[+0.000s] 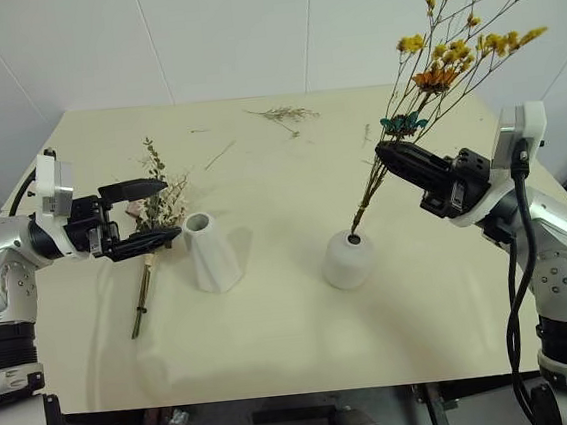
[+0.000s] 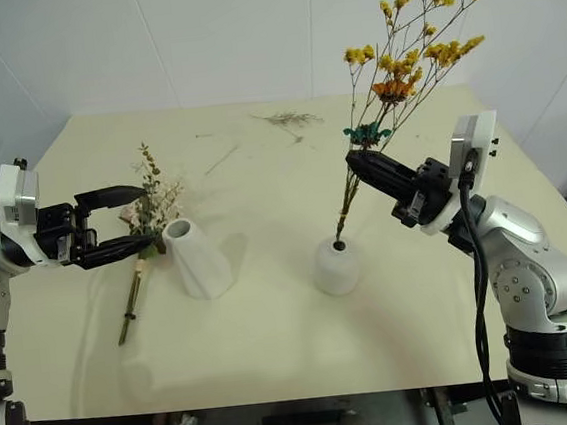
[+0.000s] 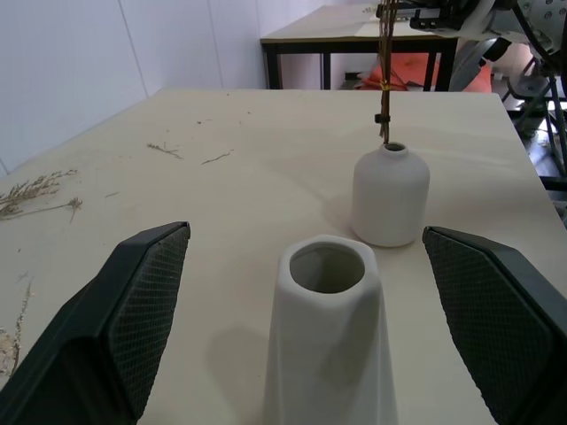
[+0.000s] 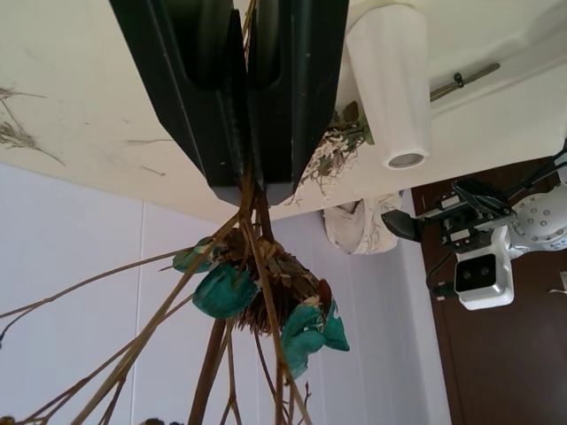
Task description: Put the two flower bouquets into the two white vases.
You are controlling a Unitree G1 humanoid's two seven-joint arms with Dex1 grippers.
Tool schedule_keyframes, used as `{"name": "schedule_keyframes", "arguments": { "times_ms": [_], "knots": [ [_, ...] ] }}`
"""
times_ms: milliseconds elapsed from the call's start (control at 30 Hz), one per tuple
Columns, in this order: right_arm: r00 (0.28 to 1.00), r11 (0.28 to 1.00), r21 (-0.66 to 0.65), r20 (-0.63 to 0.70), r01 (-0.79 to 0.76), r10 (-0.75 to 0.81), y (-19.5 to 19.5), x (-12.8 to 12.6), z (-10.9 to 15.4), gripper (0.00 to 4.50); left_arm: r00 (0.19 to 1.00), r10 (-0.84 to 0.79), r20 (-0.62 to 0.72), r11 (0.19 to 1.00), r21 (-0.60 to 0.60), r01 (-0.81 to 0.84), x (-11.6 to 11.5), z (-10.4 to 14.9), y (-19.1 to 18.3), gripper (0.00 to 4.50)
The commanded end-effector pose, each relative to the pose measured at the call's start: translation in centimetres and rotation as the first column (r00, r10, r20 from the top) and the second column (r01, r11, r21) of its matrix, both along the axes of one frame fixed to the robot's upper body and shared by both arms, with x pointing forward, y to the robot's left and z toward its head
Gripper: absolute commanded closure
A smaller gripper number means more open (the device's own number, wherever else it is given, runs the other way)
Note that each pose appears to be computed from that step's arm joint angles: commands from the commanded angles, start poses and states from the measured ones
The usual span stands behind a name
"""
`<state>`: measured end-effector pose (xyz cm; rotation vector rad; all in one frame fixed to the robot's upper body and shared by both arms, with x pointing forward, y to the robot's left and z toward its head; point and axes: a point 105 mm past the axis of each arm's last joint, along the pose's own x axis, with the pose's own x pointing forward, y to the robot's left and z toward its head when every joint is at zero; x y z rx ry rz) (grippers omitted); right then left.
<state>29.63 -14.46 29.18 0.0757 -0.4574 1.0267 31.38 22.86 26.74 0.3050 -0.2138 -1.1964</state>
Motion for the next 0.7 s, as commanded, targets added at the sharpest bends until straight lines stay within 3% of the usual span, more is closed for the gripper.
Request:
{"name": "schedule_keyframes", "arguments": {
  "times_ms": [33, 267, 700],
  "knots": [
    [0.999, 1.000, 0.000, 0.051, -0.001, 0.001, -0.3, -1.1, 1.1, 4.46, 0.999, 0.003, 0.039, 1.000, -0.006, -0.003, -0.1, 0.8, 0.1, 0.00],
    [0.999, 1.000, 0.001, 0.047, 0.007, -0.007, -0.4, -1.2, 1.0, 4.46, 0.999, -0.002, 0.041, 1.000, -0.007, 0.002, 0.0, 0.9, 0.1, 0.00],
    [1.000, 0.999, -0.037, -0.007, 0.023, -0.023, -0.5, -0.4, -2.1, 4.46, 0.999, 0.001, 0.041, 1.000, -0.003, -0.001, 0.0, 1.0, 0.1, 0.00]
  ]
}}
